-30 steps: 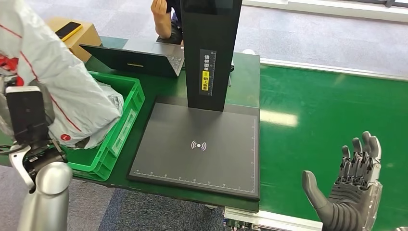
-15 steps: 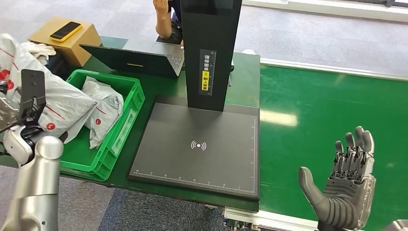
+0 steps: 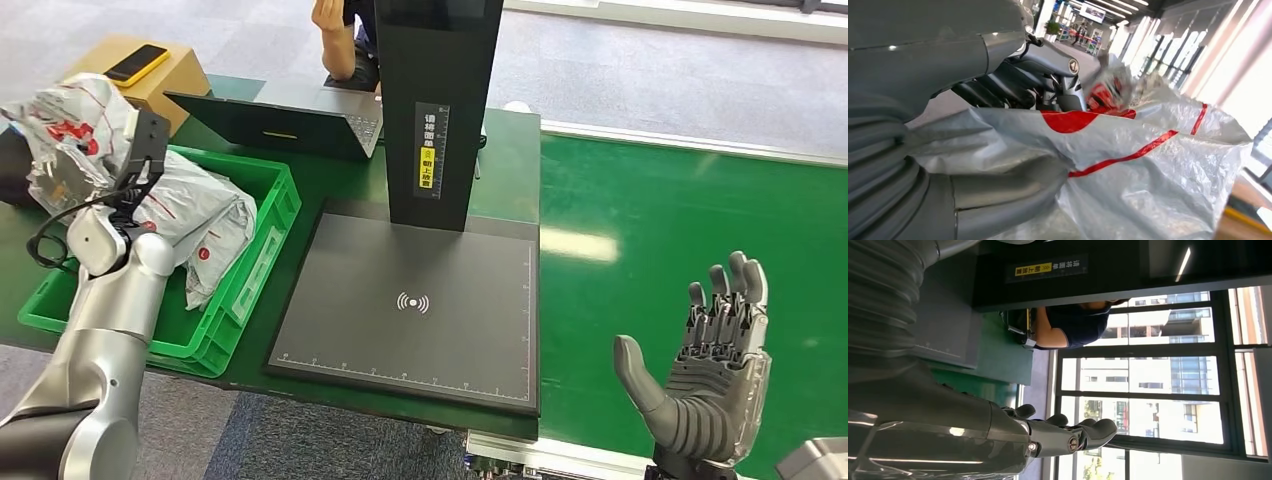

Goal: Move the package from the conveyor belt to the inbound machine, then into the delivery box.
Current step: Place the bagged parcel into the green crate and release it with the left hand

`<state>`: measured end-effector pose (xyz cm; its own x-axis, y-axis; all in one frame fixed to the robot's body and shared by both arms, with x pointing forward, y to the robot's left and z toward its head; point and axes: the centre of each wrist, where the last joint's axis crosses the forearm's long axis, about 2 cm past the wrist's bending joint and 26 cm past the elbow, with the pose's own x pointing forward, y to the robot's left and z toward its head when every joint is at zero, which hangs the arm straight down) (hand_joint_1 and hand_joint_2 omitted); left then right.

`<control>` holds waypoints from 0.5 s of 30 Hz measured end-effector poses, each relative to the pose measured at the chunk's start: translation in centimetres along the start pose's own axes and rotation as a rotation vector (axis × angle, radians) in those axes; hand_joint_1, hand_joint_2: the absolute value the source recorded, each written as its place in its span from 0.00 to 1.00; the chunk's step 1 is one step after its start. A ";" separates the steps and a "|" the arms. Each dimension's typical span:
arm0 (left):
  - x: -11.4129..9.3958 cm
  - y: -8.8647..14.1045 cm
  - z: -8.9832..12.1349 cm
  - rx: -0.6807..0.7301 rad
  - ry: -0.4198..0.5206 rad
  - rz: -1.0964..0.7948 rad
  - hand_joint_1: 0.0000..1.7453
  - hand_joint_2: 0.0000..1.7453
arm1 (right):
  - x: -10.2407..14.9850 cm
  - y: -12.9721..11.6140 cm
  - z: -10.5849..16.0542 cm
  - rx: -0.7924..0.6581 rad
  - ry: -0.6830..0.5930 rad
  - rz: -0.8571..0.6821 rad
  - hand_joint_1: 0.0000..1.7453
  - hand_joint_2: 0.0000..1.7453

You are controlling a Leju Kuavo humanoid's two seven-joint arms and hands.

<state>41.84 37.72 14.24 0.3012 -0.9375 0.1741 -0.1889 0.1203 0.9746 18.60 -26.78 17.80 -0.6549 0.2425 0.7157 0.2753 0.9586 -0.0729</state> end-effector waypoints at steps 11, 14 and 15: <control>3.1 -2.9 2.2 -0.157 -0.063 0.018 0.00 1.00 | -0.1 -0.6 1.1 -0.003 0.026 0.027 0.00 1.00; 3.6 -3.9 3.4 -0.147 -0.102 0.094 0.00 1.00 | 0.0 -0.7 1.6 -0.005 0.044 0.038 0.00 1.00; 3.7 -4.3 3.9 -0.142 -0.114 0.134 0.00 1.00 | 0.1 -0.8 1.8 -0.006 0.052 0.041 0.00 1.00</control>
<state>40.12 32.49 10.15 0.1728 -0.9401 0.2938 -0.0841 0.2831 0.9554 17.09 -27.27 16.66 -0.6056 0.2735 0.7473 0.3057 0.9470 -0.0989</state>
